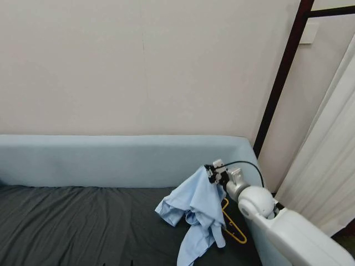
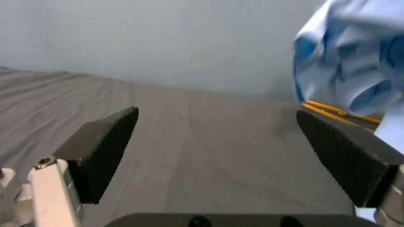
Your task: Pick up the clothes from the sofa and hang them on the clothes hanger.
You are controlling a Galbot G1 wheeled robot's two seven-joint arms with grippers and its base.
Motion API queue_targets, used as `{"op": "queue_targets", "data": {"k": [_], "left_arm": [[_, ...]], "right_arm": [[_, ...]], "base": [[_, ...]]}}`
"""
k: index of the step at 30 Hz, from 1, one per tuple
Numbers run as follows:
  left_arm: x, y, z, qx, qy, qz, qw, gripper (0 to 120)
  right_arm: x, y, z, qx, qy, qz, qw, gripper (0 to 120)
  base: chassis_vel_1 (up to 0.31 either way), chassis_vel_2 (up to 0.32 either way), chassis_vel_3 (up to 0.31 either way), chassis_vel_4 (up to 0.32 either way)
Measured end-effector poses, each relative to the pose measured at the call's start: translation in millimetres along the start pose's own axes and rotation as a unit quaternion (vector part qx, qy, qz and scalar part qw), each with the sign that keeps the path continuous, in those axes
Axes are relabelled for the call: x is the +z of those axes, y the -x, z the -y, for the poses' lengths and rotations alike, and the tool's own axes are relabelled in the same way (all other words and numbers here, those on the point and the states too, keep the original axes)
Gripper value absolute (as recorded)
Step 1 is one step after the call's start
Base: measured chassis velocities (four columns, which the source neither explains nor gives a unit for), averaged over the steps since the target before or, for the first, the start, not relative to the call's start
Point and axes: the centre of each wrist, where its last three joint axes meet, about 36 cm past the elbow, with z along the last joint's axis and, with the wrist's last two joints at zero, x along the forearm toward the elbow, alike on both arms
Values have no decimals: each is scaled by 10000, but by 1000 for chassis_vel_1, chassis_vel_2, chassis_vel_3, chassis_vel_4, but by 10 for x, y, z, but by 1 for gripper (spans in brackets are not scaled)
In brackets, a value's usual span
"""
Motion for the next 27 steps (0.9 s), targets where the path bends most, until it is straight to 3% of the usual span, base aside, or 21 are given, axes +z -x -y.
{"op": "queue_targets", "data": {"k": [7, 8, 16, 27], "left_arm": [[-20, 16, 6, 6, -10, 35, 10000, 99], [-20, 16, 6, 6, -10, 35, 10000, 99], [-41, 30, 7, -24, -39, 85, 10000, 99], [-49, 24, -3, -190, -125, 162, 9996, 99]], "right_arm": [[-967, -142, 329, -301, -333, 907, 9949, 0], [-967, -142, 329, -301, -333, 907, 9949, 0], [-1860, -17, 549, -840, -625, 1890, 9764, 0], [-1893, 502, 97, -1933, -499, 2429, 9493, 0]], "base": [[0, 0, 0, 0], [0, 0, 0, 0], [0, 0, 0, 0], [0, 0, 0, 0]]}}
